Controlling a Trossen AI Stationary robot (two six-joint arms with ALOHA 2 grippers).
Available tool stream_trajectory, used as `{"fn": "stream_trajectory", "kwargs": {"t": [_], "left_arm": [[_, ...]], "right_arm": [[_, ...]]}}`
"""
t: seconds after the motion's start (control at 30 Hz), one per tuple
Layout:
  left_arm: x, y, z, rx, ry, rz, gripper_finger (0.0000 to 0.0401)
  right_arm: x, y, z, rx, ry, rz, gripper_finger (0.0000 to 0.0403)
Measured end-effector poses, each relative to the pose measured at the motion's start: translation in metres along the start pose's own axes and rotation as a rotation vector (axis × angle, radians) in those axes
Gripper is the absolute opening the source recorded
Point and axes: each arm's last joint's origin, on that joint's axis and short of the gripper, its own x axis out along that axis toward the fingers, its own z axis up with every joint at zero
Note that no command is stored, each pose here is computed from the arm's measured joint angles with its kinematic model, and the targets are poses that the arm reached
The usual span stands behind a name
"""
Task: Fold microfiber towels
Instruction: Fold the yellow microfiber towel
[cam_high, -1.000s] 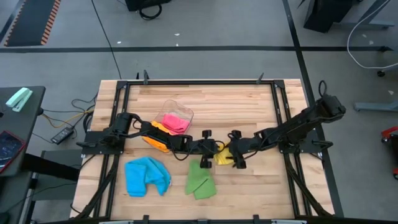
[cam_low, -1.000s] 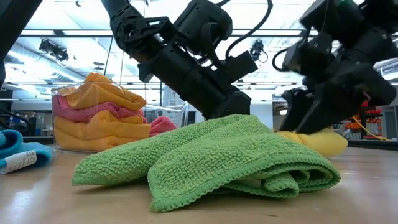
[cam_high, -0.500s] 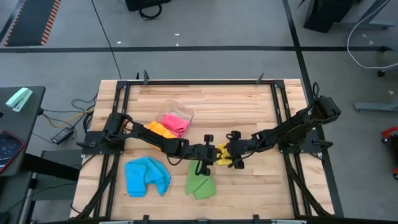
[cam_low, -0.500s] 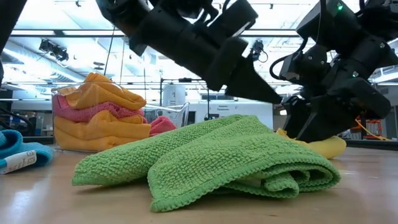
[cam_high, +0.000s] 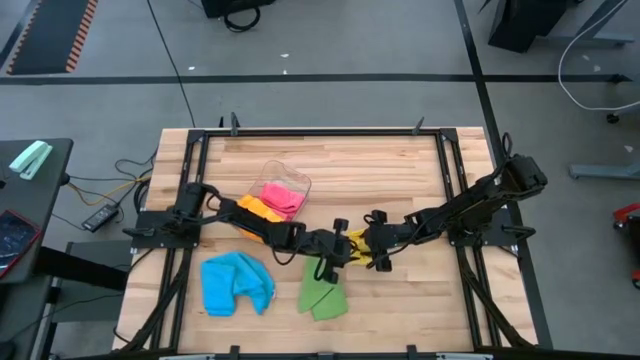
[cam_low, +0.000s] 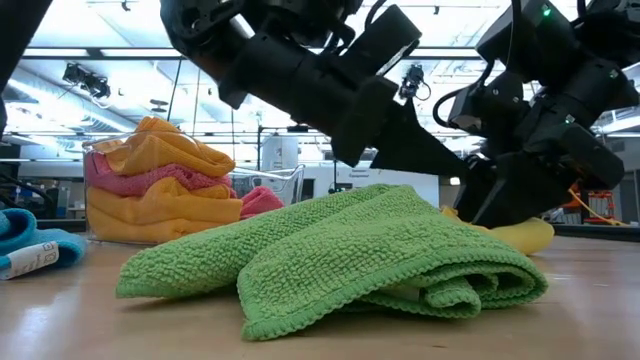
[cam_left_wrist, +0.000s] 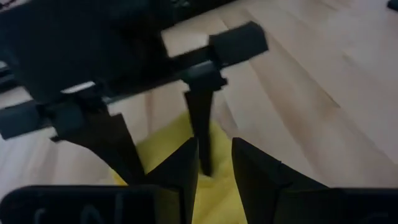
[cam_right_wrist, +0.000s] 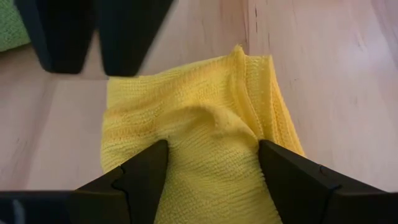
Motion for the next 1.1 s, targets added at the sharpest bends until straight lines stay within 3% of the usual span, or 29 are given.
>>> {"fn": "stream_trajectory", "kwargs": {"t": [0.07, 0.27, 0.47, 0.7, 0.9, 1.1], "left_arm": [[0.001, 0.005, 0.001, -0.008, -0.021, 0.014, 0.0107], [0.002, 0.015, -0.002, -0.195, -0.010, 0.033, 0.0107], [-0.001, 0.017, 0.004, -0.271, 0.013, 0.031, 0.0109], [-0.002, 0.011, 0.014, -0.250, 0.100, 0.002, 0.0129], [0.000, 0.015, 0.016, -0.324, 0.086, 0.016, 0.0142], [0.009, 0.016, 0.004, -0.314, 0.095, 0.025, 0.0148]], "right_arm": [[0.000, 0.000, 0.001, -0.015, -0.010, 0.001, 0.0262], [0.000, 0.000, 0.001, -0.044, -0.016, 0.001, 0.0262], [0.000, 0.000, 0.001, -0.055, -0.013, -0.002, 0.0262], [0.000, 0.000, 0.001, -0.104, -0.010, -0.003, 0.0262], [0.000, 0.000, 0.001, -0.107, -0.005, -0.003, 0.0262], [0.000, 0.000, 0.001, -0.111, -0.004, -0.003, 0.0262]]}}
